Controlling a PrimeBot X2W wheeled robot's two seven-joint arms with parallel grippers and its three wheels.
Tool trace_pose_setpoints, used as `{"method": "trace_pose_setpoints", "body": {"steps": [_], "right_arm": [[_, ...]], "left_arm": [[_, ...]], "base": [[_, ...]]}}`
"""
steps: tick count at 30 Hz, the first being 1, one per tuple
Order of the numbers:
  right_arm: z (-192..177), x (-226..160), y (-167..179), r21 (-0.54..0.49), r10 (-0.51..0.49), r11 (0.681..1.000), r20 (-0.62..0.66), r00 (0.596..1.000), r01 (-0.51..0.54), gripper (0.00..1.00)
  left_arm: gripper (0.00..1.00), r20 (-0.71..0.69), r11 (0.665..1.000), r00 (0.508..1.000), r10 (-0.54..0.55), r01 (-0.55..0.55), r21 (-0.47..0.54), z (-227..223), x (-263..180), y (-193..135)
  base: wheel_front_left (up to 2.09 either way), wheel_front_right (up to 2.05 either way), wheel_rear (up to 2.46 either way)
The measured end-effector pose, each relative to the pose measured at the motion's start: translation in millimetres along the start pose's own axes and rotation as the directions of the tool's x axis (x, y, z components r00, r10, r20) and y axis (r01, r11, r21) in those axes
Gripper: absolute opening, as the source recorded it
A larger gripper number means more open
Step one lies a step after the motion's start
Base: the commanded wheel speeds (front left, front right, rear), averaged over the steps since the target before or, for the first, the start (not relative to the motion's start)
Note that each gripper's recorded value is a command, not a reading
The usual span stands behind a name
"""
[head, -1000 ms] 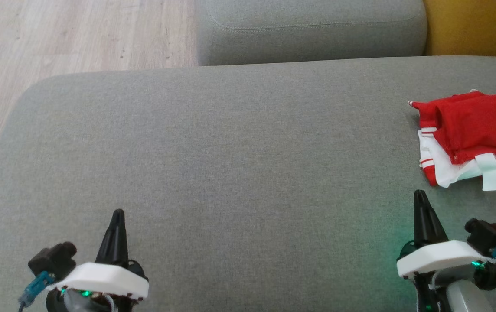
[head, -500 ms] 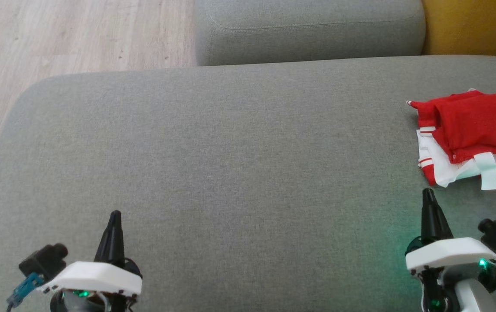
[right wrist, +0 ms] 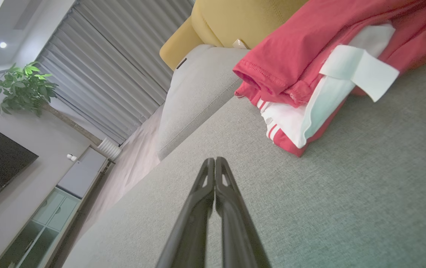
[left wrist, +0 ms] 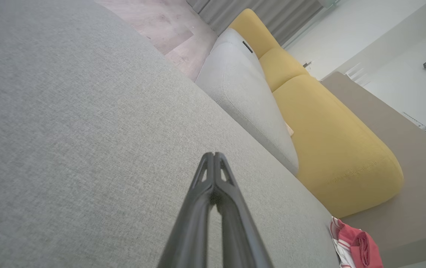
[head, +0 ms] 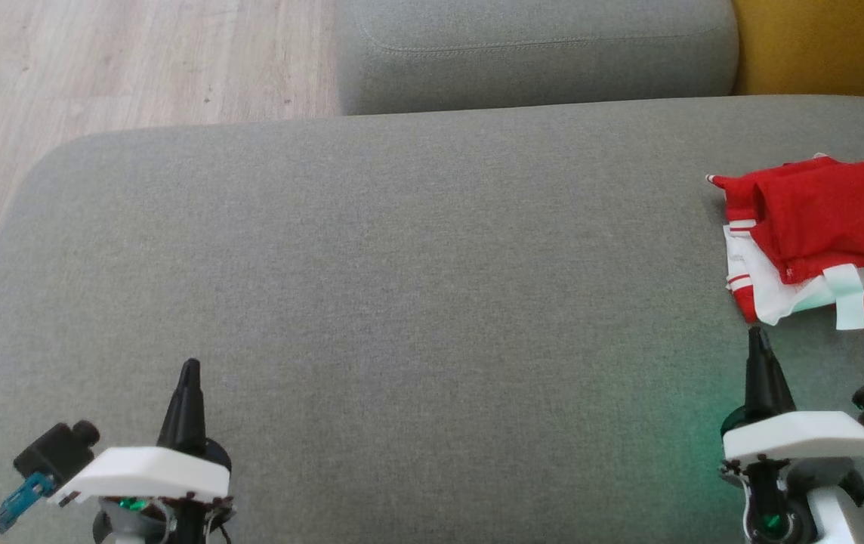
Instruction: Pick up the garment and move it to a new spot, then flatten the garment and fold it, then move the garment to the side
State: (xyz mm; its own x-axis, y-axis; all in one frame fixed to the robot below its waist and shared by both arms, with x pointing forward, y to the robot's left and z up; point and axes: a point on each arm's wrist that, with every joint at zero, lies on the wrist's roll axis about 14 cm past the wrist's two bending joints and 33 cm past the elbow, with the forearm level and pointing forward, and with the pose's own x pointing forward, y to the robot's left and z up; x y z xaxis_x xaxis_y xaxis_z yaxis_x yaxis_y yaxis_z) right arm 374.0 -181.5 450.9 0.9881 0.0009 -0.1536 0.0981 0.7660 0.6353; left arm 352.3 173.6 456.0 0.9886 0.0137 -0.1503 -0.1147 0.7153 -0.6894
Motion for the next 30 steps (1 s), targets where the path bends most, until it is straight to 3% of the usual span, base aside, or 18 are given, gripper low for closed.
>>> {"method": "trace_pose_setpoints", "body": {"steps": [14, 30], "right_arm": [[6.7, 0.2, -2.6, 0.157, -0.014, 0.988, 0.01, 1.0, 0.013, 0.0], [13.1, 0.3, -3.2, 0.331, -0.017, 0.944, 0.015, 1.0, 0.011, 0.0]], "left_arm": [[0.0, -0.01, 0.99, 1.0, 0.015, -0.016, -0.143, 2.5, 1.6, 4.6], [0.0, -0.022, 0.953, 1.0, 0.007, -0.013, -0.302, 5.4, 6.2, 3.0]], "base": [[0.0, 0.0, 0.0], [0.0, 0.0, 0.0]]}}
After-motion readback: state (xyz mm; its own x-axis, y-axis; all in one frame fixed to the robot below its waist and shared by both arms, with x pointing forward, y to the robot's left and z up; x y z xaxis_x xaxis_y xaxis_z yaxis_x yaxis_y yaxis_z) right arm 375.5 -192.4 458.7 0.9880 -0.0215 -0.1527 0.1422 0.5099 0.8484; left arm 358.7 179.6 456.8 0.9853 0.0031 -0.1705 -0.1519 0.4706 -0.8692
